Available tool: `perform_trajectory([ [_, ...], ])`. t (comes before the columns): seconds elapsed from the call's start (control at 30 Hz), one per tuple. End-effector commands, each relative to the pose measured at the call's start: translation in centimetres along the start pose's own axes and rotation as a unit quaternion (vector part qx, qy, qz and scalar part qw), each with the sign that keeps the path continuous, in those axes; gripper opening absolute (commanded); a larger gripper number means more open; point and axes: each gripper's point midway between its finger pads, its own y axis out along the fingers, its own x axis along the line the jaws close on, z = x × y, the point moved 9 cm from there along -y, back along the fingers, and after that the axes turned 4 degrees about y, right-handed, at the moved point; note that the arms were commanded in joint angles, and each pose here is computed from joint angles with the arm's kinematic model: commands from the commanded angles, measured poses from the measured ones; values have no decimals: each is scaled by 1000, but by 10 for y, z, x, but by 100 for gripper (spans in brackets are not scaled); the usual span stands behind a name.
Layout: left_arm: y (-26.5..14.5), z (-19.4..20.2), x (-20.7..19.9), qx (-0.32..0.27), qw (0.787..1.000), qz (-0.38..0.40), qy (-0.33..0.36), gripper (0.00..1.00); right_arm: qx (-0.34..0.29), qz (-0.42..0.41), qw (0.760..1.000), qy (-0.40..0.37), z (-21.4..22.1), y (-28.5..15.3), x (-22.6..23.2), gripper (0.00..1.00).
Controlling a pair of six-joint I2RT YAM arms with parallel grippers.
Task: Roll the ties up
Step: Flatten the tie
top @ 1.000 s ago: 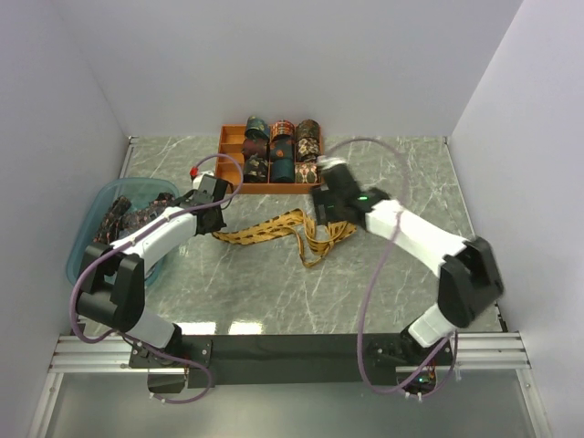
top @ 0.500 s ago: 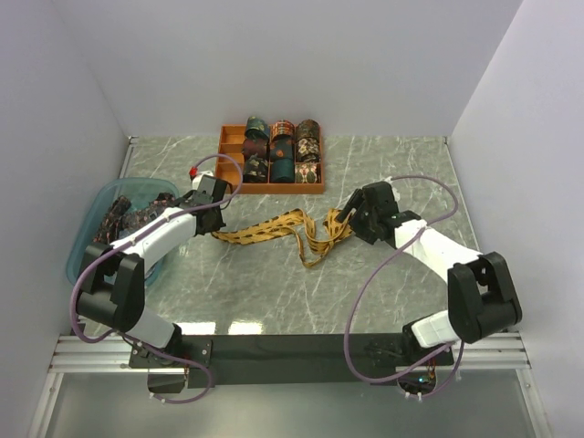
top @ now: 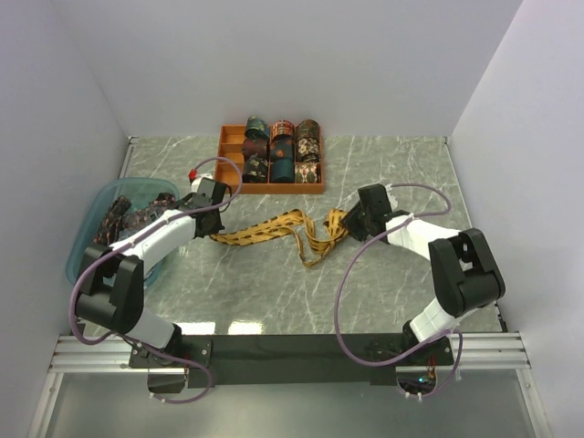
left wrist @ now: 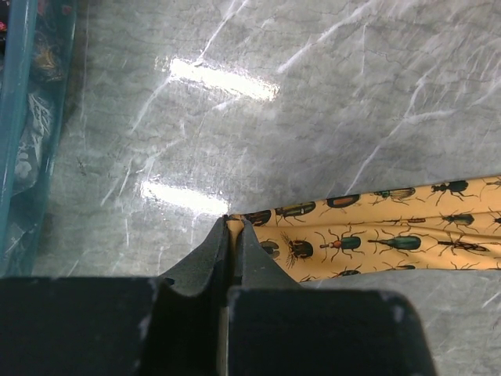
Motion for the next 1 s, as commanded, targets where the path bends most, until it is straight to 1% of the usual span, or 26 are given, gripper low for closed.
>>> perform_trajectory([
  [0.0, -9, -9, 3, -28, 1000, 5, -5, 1, -59, -11, 998, 1, -22, -3, 15, 37],
  [0.03, -10, -10, 3, -27, 1000, 6, -5, 1, -68, -10, 998, -16, -26, -9, 17, 23],
  [0.1, -12, -10, 2, -24, 1000, 13, -2, 1, -82, 10, 996, -35, -36, -20, 21, 10],
  [0.13, -13, -10, 2, -21, 1000, 18, -1, 1, -101, 25, 993, -64, -44, -28, 22, 0],
  [0.17, -14, -10, 1, -18, 1000, 22, 1, 1, -93, 63, 990, -86, -45, -35, 14, 0],
  [0.2, -17, -12, 0, -19, 999, 30, 2, 1, -106, 65, 987, -105, -57, -47, 27, 0],
  [0.23, -19, -11, -3, -12, 999, 46, 3, 1, -112, 92, 978, -152, -64, -52, 25, 0],
  [0.3, -21, -10, -5, -4, 998, 66, 4, 1, -100, 143, 963, -204, -75, -72, 28, 0],
  [0.33, -23, -7, -8, 4, 997, 83, 2, 1, -98, 172, 949, -247, -80, -80, 26, 0],
  [0.37, -25, -5, -9, 11, 996, 93, 3, 1, -69, 217, 934, -276, -79, -91, 16, 0],
  [0.4, -26, -2, -10, 18, 995, 100, 2, 1, -61, 232, 924, -296, -86, -96, 23, 0],
  [0.43, -27, 1, -12, 29, 993, 113, 2, 1, -41, 257, 909, -326, -89, -102, 21, 0],
  [0.47, -28, 5, -11, 39, 992, 116, 3, 1, -28, 304, 887, -346, -94, -116, 19, 0],
  [0.5, -29, 7, -11, 45, 992, 121, 2, 1, -5, 337, 870, -359, -95, -110, 15, 0],
  [0.57, -32, 11, -12, 58, 989, 137, 3, 1, 21, 381, 842, -382, -97, -113, 11, 1],
  [0.63, -34, 16, -11, 70, 988, 141, 4, 1, 34, 395, 826, -401, -102, -99, 16, 2],
  [0.67, -35, 16, -11, 70, 987, 142, 4, 1, 41, 397, 822, -407, -103, -93, 17, 3],
  [0.7, -36, 18, -10, 74, 987, 141, 5, 1, 61, 398, 817, -413, -103, -79, 20, 3],
  [0.77, -36, 19, -10, 77, 987, 141, 6, 1, 90, 405, 801, -432, -103, -67, 21, 4],
  [0.83, -37, 21, -9, 82, 987, 141, 7, 1, 110, 416, 785, -446, -106, -45, 24, 6],
  [0.9, -38, 22, -8, 85, 987, 140, 4, 1, 111, 422, 778, -452, -109, -27, 27, 7],
  [0.93, -38, 24, -8, 88, 986, 139, 5, 1, 112, 416, 779, -456, -110, -20, 30, 10],
  [0.97, -38, 24, -8, 88, 986, 138, 4, 1, 102, 402, 788, -455, -113, -15, 38, 14],
])
